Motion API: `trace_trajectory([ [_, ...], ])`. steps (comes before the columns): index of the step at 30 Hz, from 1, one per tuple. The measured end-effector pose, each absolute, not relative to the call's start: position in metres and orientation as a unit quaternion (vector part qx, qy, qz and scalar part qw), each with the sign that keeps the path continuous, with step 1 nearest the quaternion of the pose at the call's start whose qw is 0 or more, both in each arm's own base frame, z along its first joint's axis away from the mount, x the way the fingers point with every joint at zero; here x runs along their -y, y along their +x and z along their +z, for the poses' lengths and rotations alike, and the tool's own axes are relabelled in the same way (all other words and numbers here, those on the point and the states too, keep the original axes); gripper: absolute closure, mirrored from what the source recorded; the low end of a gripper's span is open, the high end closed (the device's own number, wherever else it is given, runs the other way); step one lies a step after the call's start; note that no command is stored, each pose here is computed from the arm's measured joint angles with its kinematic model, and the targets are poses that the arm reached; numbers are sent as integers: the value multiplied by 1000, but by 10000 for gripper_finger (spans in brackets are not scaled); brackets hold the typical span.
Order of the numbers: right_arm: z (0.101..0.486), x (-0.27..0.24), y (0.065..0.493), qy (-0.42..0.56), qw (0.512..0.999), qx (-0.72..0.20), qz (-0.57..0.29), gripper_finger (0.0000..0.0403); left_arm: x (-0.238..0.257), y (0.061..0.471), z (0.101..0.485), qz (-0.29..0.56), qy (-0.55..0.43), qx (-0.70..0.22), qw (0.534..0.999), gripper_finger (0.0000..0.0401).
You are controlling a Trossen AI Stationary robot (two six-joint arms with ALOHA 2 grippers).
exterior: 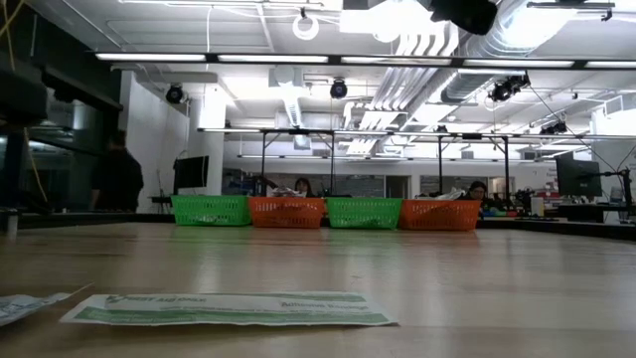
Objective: Pick & Place First Aid Supplies
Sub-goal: Put the gray towelette pack in the left orange bin
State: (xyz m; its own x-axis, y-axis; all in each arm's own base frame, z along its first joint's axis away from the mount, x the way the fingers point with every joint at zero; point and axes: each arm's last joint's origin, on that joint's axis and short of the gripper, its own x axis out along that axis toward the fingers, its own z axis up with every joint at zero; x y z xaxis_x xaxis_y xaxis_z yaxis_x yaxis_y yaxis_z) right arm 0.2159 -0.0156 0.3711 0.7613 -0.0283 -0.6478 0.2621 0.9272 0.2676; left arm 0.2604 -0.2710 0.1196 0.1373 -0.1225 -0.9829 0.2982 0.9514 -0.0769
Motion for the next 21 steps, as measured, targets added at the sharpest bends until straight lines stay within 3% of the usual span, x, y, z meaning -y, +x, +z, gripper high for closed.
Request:
trace_trajectory([
  [9, 371, 4, 217, 155, 926, -337, -77, 309, 256, 261, 155, -55, 119, -553, 823, 401],
  [21, 373, -11, 218, 148, 932, -324, -66, 309, 244, 260, 241, -14, 100, -362, 927, 401],
])
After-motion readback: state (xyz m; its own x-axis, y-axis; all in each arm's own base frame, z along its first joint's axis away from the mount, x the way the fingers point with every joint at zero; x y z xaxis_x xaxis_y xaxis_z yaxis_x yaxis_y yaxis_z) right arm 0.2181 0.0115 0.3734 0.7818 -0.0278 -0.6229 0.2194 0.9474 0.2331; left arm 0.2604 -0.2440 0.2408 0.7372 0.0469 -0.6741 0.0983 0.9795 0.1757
